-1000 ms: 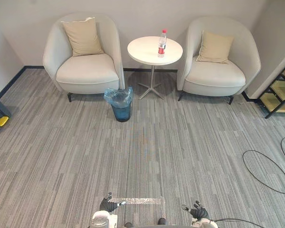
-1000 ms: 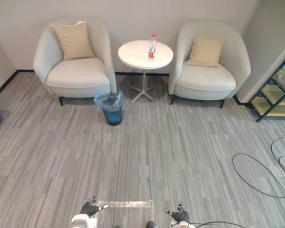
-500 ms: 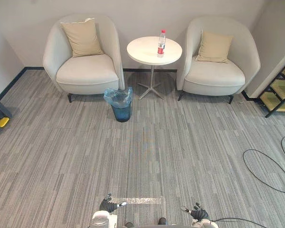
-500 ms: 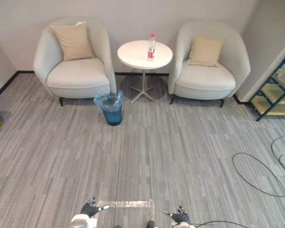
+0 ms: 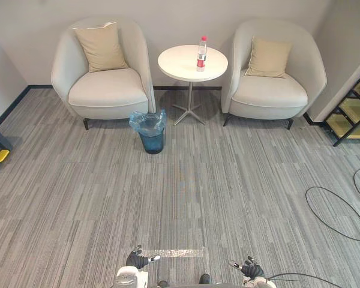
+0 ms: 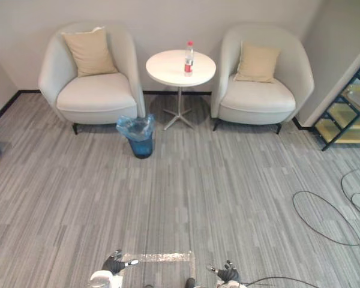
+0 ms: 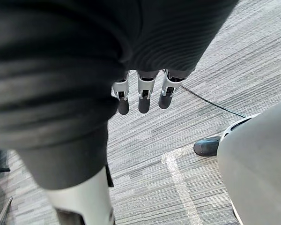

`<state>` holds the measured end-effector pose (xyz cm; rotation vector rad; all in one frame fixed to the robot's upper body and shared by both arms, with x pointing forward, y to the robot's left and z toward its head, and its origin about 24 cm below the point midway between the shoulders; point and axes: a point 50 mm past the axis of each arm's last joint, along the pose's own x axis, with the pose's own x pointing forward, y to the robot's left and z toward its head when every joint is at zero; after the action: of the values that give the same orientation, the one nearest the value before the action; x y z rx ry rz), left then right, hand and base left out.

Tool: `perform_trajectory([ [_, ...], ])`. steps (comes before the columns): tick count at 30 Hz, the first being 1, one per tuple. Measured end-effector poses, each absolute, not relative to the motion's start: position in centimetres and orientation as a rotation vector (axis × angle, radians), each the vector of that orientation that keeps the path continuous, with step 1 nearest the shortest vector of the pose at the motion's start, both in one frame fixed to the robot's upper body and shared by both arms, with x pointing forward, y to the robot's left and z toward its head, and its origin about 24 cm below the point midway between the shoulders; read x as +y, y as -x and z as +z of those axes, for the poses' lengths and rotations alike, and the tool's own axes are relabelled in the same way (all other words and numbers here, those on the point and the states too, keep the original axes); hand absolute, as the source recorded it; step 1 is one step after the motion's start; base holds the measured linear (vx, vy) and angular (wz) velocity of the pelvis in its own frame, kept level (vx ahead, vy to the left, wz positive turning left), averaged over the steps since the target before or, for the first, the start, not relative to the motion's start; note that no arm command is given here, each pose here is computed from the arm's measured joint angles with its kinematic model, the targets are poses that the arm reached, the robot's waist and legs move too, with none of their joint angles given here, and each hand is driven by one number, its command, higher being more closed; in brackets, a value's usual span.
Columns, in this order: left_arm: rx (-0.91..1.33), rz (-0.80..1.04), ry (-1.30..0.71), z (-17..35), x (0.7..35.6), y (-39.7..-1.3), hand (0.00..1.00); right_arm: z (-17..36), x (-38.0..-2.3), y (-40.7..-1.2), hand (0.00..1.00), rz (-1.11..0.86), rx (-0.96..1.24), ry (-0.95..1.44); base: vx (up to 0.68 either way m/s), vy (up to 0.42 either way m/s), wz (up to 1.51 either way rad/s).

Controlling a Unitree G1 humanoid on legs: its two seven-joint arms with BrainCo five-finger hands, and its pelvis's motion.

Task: Gather rubbish on tea table into small bin, then transfer packed bag to large trash can.

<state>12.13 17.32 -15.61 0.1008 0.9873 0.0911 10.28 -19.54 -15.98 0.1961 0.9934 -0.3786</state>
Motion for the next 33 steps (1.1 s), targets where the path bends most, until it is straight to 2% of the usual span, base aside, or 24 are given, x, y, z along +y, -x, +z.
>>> perform_trajectory([
  [18,0.887,0.119,-0.075,-14.4,17.7,-14.5,0.00,-15.1,-19.7,-11.9,0.00,-0.376,0.903,-0.219,0.05,-0.025,-0.02],
  [23,0.881,0.093,-0.072,-14.4,16.9,-14.8,0.00,-14.9,-20.0,-12.3,0.00,-0.350,0.896,-0.183,0.33,0.198,-0.41],
  [29,0.887,0.077,-0.105,-14.4,17.2,-14.9,0.00,-15.2,-18.4,-12.2,0.00,-0.327,0.909,-0.219,0.54,0.221,-0.21],
  [33,0.892,0.017,-0.130,-14.5,16.2,-15.0,0.00,-14.8,-19.1,-12.7,0.00,-0.324,0.882,-0.191,0.42,0.057,0.21],
])
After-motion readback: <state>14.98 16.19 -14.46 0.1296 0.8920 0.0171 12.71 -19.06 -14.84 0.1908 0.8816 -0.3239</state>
